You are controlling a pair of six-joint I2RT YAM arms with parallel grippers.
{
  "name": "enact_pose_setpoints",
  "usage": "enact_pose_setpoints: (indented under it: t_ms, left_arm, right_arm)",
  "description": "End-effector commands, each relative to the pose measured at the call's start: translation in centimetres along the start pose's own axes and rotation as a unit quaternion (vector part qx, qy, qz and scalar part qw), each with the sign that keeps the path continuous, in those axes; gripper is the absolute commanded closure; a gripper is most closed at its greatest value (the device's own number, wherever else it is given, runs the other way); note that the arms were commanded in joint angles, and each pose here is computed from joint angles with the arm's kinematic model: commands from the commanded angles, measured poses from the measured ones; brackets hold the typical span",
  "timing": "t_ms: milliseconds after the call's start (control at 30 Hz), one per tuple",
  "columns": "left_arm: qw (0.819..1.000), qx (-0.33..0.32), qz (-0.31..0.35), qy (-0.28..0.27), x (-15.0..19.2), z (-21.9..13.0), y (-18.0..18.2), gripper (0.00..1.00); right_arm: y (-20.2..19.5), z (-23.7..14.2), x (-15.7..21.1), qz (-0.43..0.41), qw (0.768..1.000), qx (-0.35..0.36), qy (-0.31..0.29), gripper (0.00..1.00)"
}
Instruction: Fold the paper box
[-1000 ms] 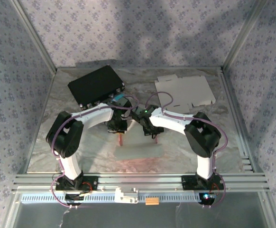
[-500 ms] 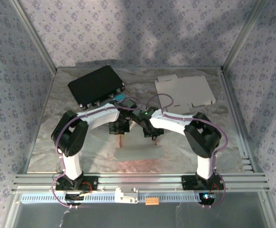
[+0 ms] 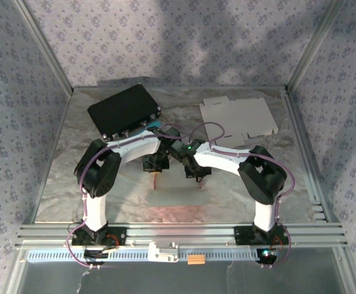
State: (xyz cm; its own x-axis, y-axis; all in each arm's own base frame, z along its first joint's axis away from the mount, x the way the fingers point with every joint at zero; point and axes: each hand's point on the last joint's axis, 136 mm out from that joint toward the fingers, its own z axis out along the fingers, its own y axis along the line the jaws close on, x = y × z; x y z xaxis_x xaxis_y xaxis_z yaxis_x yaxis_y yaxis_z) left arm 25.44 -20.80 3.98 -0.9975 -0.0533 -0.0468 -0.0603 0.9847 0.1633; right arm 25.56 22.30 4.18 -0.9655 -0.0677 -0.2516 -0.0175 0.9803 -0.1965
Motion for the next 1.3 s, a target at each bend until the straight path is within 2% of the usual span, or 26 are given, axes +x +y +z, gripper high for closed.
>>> enact_pose_setpoints:
  t_ms: [0,67,167,400,567,733,833,967,1133,1267]
  left_arm:
    - [0.999,-0.010,0.036,-0.025,0.8,-1.5,-0.7,0.77]
    - [0.999,0.012,0.036,-0.030,0.4,-2.5,-1.1,0.70]
    - [0.998,0.038,0.034,-0.021,0.6,-3.3,-1.5,0.67]
    - [0.999,0.019,0.036,0.013,1.8,-1.6,-0.3,0.68]
    - [0.999,0.037,0.027,0.022,2.4,-1.6,-0.5,0.67]
    - [0.999,0.021,0.021,0.034,3.0,-0.8,0.4,0.68]
    - [0.999,0.013,0.024,0.030,3.1,-0.3,0.9,0.73]
    - [1.000,-0.003,0.025,0.018,2.5,0.2,1.5,0.87]
    - [1.000,0.019,0.012,-0.005,1.7,-0.3,0.6,0.98]
    - [1.000,-0.012,0.009,-0.015,2.1,-0.7,1.1,1.00]
  right_arm:
    - [-0.5,-0.4,-0.4,0.014,1.000,0.005,-0.016,1.00]
    - [-0.6,-0.4,-0.3,0.014,1.000,0.006,-0.016,1.00]
    - [-0.8,-0.3,-0.2,0.015,1.000,0.007,-0.013,1.00]
    - [-0.7,-0.2,-0.5,0.017,1.000,0.004,-0.012,1.00]
    - [-1.0,-0.2,-0.5,0.022,1.000,0.005,-0.009,1.00]
    - [-1.1,-0.1,-0.4,0.022,1.000,0.006,-0.006,1.00]
    - [-1.1,0.0,-0.5,0.023,1.000,0.005,-0.005,1.00]
    - [-1.0,0.1,-0.5,0.022,1.000,0.004,-0.003,1.00]
    - [-1.1,0.5,-0.1,0.024,1.000,0.010,0.006,1.00]
    - [-1.4,0.6,0.1,0.024,0.999,0.018,0.013,1.00]
